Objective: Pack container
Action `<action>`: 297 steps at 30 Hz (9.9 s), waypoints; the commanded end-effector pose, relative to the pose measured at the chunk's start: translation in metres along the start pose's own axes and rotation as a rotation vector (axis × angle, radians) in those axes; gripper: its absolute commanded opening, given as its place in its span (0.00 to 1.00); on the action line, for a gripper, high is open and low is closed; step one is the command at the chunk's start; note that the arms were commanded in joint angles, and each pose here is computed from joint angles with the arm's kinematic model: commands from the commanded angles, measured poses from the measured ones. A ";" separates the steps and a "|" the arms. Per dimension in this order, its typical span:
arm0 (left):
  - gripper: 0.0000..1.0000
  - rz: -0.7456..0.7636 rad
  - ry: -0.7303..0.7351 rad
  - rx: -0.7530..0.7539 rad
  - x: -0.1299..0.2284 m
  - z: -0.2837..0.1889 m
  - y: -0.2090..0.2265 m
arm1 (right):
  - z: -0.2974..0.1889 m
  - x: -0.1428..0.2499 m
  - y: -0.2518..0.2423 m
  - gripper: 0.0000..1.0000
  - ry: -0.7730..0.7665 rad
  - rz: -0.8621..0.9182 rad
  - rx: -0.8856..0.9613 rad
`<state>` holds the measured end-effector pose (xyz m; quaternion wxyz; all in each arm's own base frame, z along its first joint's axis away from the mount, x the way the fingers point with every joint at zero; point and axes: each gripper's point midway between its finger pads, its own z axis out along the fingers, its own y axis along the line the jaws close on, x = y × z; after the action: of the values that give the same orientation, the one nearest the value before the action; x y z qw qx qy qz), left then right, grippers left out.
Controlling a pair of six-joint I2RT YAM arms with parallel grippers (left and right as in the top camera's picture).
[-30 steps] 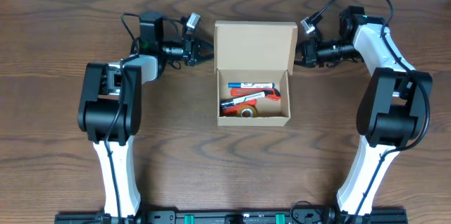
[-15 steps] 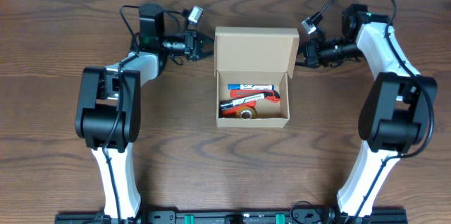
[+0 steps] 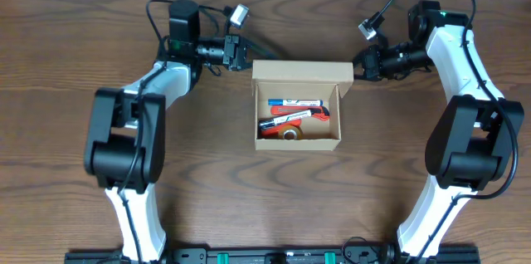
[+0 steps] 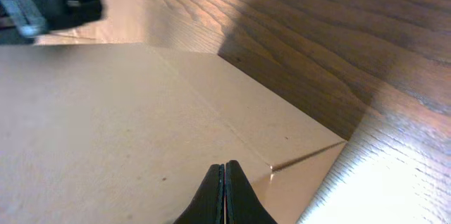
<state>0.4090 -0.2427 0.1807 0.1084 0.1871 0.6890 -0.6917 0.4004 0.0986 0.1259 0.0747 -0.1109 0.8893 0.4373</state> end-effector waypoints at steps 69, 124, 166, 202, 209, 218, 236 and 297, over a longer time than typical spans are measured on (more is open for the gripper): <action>0.96 0.494 -0.774 -1.337 -0.110 -0.340 -0.244 | -0.030 0.028 0.173 0.29 -0.018 -0.708 0.544; 0.95 0.106 -0.175 -1.688 -0.003 -0.265 -0.153 | 0.089 0.082 0.057 0.01 0.186 -0.358 0.809; 0.95 0.110 -0.156 -1.252 0.153 -0.183 -0.085 | -0.114 0.025 0.068 0.02 -0.578 -0.259 0.899; 0.95 0.462 -0.543 -1.411 0.181 -0.202 -0.092 | -0.093 0.149 0.066 0.19 -0.542 -0.427 0.846; 0.95 0.524 -0.553 -1.416 0.183 -0.201 -0.103 | -0.091 0.169 0.057 0.20 -0.591 -0.360 0.843; 0.95 0.506 -0.542 -1.420 0.186 -0.201 -0.100 | -0.090 0.183 0.076 0.37 -0.706 -0.434 0.759; 0.95 0.319 -0.412 -1.422 0.228 -0.195 -0.073 | -0.087 0.183 0.081 0.99 -0.723 -0.409 0.710; 0.95 0.226 -0.346 -1.419 0.251 -0.191 -0.063 | -0.082 0.153 0.015 0.99 -1.141 -0.603 0.868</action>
<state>0.1764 -0.0239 0.1374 0.3768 0.0264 0.9222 -0.0832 0.2452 0.0242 0.1574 0.6793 -0.0883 0.7284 -0.0137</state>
